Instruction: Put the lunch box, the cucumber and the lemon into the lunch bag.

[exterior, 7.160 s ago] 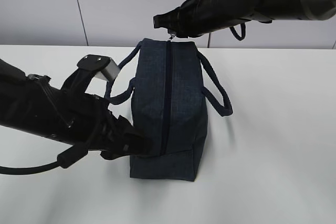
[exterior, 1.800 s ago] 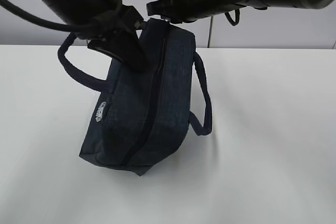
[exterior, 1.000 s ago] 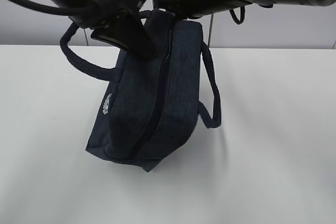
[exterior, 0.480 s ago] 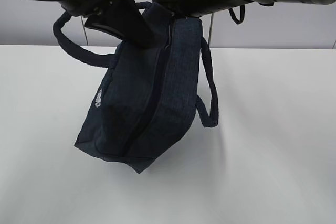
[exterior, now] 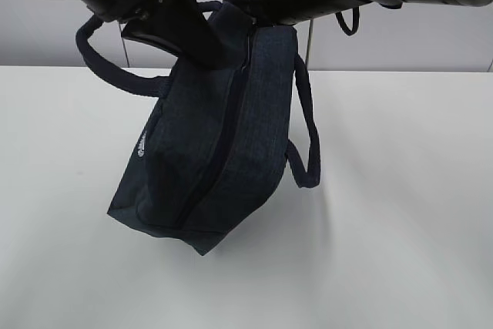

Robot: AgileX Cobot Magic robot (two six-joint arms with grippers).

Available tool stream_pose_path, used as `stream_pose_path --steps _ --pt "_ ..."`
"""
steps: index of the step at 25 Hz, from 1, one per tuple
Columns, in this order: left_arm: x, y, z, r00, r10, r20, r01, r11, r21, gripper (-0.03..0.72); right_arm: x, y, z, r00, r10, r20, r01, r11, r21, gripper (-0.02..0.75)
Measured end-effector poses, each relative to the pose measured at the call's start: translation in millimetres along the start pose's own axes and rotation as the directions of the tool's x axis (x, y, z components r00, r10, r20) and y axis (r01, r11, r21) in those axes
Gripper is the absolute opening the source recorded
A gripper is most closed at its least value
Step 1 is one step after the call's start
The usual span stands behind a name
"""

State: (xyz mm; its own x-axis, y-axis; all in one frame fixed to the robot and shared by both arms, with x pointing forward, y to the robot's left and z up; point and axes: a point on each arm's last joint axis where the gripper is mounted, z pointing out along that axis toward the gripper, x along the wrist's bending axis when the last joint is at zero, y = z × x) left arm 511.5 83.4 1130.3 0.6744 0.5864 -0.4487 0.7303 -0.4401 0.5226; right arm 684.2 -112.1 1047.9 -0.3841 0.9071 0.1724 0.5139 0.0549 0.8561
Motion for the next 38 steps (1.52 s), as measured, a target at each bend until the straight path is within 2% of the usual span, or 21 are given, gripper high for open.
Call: stream_pose_path --steps 10,33,38 --pt "0.0 0 0 1.0 0.001 0.0 -0.001 1.0 0.004 -0.008 0 0 0 1.0 0.0 0.0 0.0 1.0 0.0 0.0" --pt "19.5 3 33 0.999 -0.043 -0.01 0.044 0.998 0.04 -0.009 -12 1 1 0.999 -0.019 0.03 0.02 1.0 -0.013 0.001" --pt "23.6 4 32 0.998 -0.053 -0.015 0.054 0.998 0.032 -0.009 -13 2 1 0.999 -0.02 0.034 0.021 1.0 -0.023 0.032"
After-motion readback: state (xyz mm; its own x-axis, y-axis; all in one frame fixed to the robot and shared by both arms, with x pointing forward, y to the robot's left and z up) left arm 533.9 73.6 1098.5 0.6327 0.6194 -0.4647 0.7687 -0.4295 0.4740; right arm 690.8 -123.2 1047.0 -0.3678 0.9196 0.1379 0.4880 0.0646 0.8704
